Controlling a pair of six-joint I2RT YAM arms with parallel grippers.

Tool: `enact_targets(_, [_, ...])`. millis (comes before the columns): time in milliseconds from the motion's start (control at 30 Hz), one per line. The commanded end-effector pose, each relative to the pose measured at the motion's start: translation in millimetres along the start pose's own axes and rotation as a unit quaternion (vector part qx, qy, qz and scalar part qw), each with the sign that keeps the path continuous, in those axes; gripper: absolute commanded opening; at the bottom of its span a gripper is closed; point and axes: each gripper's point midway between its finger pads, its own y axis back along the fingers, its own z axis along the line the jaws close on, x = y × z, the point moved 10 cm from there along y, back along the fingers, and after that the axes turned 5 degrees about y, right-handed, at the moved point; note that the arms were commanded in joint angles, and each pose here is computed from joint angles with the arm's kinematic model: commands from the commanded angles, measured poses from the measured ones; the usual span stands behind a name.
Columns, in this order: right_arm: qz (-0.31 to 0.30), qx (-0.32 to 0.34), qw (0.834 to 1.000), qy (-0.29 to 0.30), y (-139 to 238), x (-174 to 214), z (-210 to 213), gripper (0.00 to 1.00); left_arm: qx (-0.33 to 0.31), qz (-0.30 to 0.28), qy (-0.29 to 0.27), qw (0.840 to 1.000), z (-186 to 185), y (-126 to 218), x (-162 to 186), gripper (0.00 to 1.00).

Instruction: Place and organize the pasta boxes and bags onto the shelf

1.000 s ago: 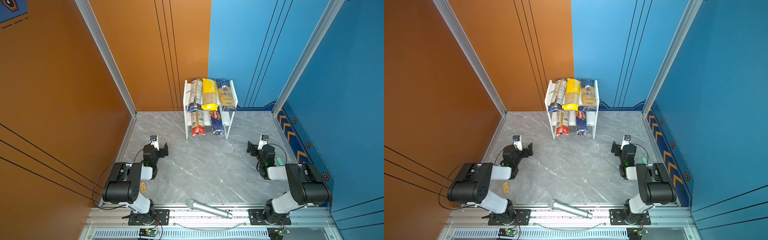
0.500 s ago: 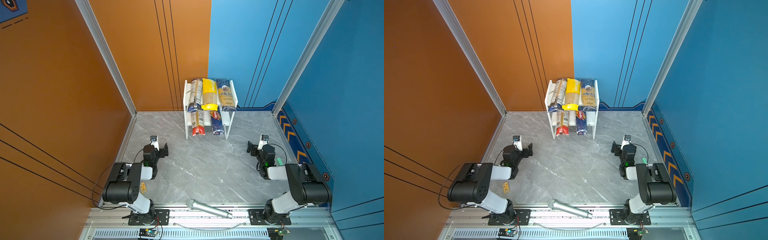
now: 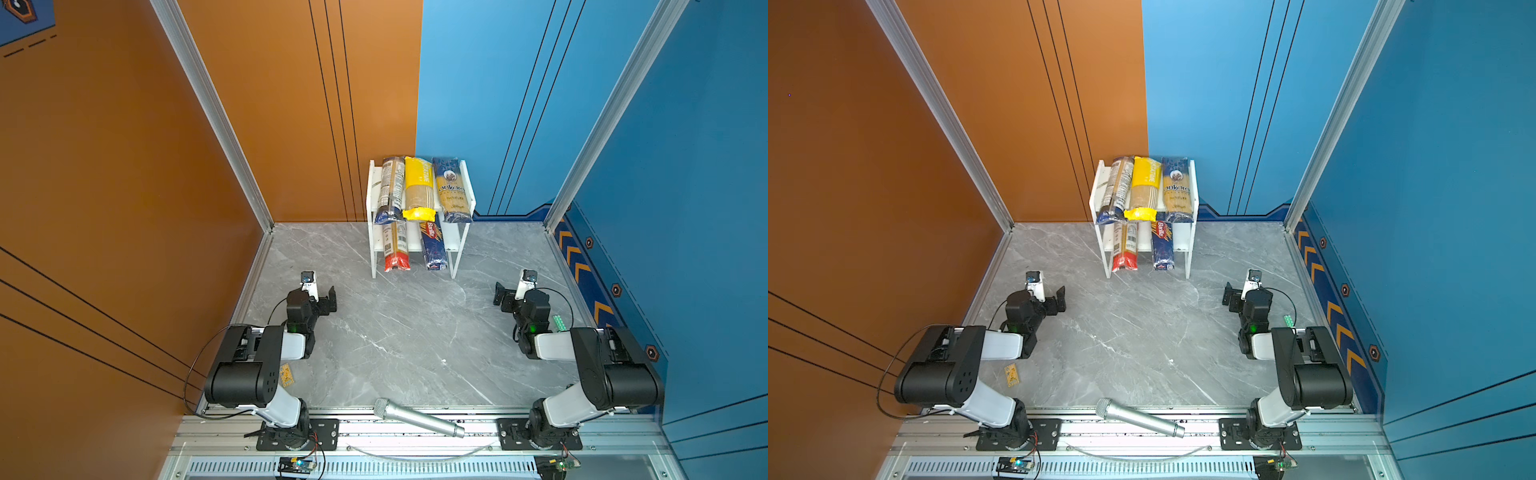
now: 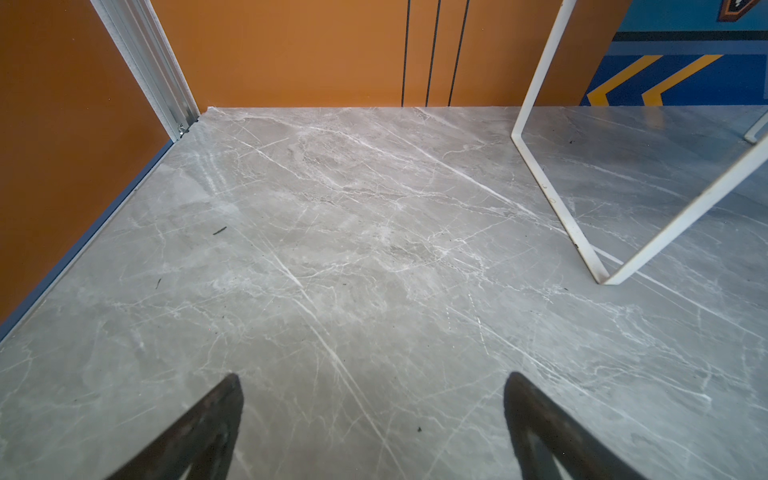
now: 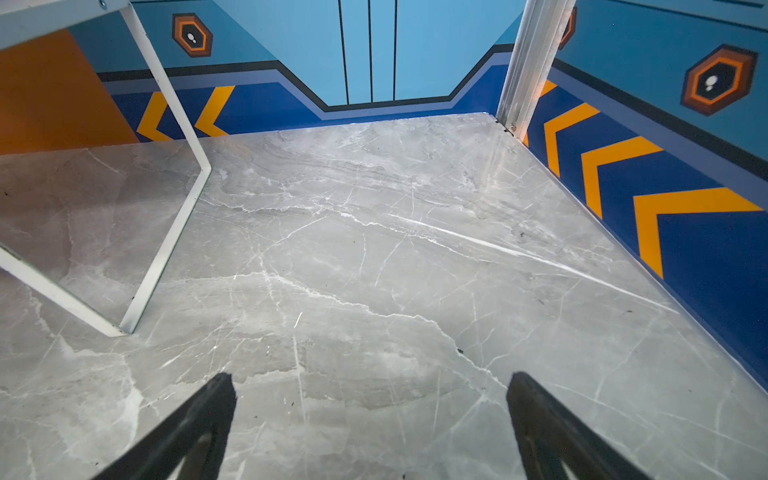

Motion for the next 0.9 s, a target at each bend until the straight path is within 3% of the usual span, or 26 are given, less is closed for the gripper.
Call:
enact_targets(0, [0.003,0.013,1.000,0.010,-1.3,-1.2,0.7,1.00,-0.002,-0.002,-0.009,1.000,-0.3,-1.8,-2.8,0.98])
enact_targets(867, [0.003,0.014,1.000,0.013,-0.9,-0.8,1.7,1.00,-0.001,-0.003,-0.010,1.000,-0.9,-2.0,-3.3,0.98])
